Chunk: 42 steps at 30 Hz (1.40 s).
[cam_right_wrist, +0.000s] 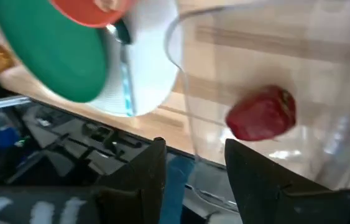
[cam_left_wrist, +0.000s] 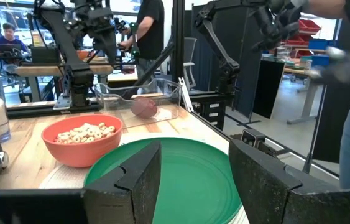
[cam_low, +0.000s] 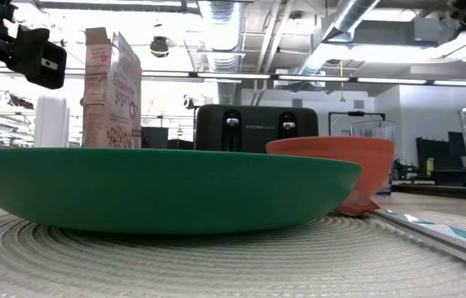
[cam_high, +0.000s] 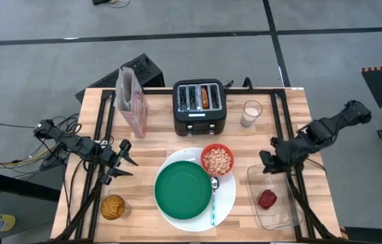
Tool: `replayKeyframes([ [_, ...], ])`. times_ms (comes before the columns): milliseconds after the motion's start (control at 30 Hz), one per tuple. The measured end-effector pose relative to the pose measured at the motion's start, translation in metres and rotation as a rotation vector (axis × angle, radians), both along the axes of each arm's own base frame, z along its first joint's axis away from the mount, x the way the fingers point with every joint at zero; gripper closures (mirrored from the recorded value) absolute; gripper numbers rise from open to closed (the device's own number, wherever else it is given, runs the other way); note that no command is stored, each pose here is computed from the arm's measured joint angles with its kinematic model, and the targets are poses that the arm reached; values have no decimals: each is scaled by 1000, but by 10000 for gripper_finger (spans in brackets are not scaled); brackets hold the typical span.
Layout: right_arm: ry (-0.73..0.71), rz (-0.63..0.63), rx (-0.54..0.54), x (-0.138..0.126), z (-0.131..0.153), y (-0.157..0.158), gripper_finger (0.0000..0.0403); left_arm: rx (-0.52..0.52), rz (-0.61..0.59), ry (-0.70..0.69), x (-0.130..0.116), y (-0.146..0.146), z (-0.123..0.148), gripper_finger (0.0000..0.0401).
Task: Arrange a breakfast setting
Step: Put the apple on the plate
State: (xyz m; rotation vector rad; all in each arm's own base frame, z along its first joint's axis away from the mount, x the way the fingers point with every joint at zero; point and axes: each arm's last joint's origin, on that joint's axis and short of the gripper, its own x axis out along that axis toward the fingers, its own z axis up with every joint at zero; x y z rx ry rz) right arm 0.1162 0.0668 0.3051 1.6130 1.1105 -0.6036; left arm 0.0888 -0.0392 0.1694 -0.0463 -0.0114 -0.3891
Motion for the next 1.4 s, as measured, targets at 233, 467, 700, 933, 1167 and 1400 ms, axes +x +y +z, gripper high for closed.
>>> replayKeyframes([
  [233, 191, -10, -56, 7, -18, 21, 218, 0, 0, 0, 0, 0, 0, 225],
  [467, 348, -81, -119, 21, -41, 50, 218, 0, 0, 0, 0, 0, 0, 225],
  [700, 396, -128, -113, 31, -57, 74, 198, 0, 0, 0, 0, 0, 0, 225],
  [933, 418, -128, -124, 38, -69, 88, 141, 0, -1, 0, 0, 0, 0, 225],
  [1167, 449, -74, -162, 33, -78, 100, 111, 0, -1, 0, 0, 0, 0, 225],
  [1400, 465, -29, -206, 25, -83, 109, 105, 0, 0, 0, 0, 0, 0, 225],
])
